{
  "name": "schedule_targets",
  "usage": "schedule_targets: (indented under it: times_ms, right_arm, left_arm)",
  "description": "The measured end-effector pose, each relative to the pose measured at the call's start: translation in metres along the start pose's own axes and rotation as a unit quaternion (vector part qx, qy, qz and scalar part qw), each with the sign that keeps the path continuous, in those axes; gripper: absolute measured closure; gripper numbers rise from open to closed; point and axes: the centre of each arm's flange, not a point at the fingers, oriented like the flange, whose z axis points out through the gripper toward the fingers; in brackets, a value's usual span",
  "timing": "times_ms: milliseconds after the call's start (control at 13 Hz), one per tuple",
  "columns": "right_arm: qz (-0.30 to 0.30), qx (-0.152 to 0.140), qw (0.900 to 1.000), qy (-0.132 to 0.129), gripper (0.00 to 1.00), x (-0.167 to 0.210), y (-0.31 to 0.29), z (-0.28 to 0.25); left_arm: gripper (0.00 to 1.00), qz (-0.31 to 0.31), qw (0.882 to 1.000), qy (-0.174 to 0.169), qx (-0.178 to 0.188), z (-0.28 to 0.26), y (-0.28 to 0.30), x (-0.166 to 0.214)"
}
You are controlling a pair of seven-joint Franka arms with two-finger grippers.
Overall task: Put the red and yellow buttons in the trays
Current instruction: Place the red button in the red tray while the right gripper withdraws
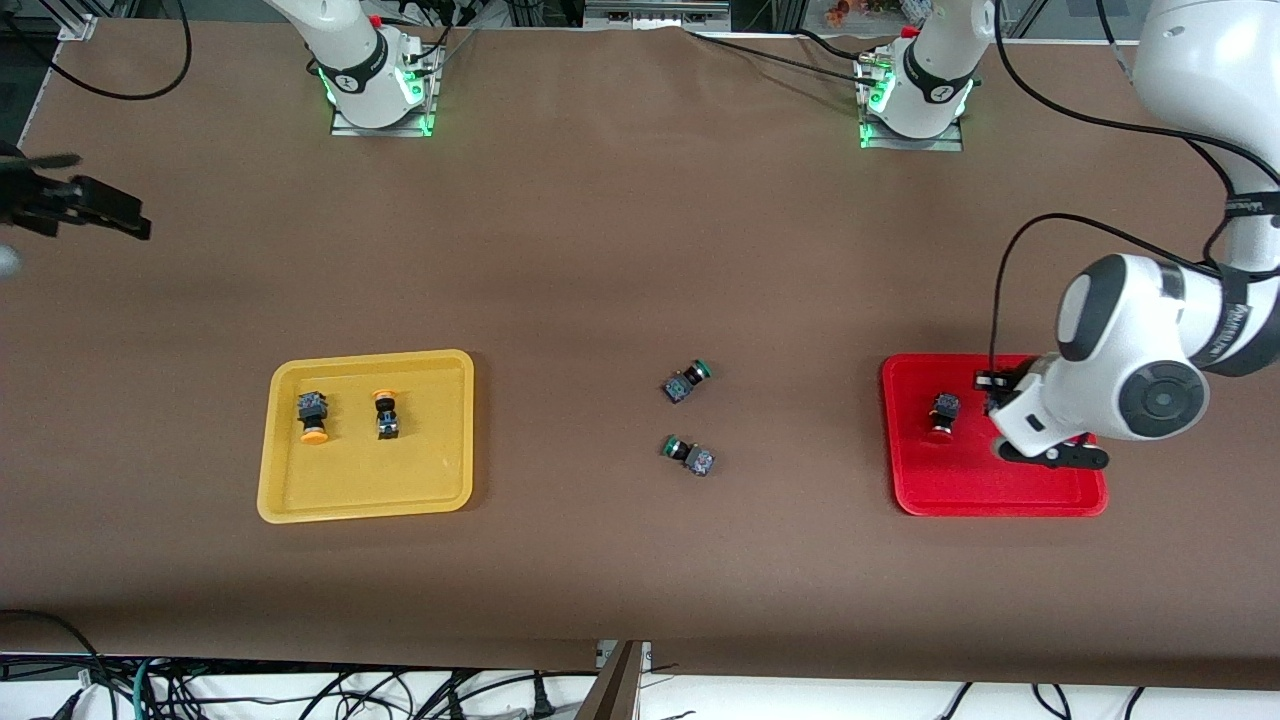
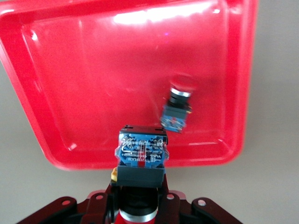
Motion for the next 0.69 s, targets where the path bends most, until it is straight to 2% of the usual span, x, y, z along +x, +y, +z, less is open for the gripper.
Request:
schedule_targets:
  times_ms: [231,385,692]
  right_arm:
    - [-0.009,0.001,1.0,-0.006,0.0,-0.003,-0.008,0.005]
    - [-0.016,0.001,1.0,-0.006,0.0,-0.004,-0.016,0.005]
    - [-0.009,0.002,1.0,-0.007,0.0,-0.006,-0.007,0.005]
  left_arm:
    - [0.67,0.06,0.997,0.03,-0.033,0.063,-0.068,0.016]
    - [0.63,0.08,0.995,0.039,-0.042,0.087,-0.083,0.017]
    - [0.23,0.097,0.993,0.05,-0.041,0.07,-0.066,0.018]
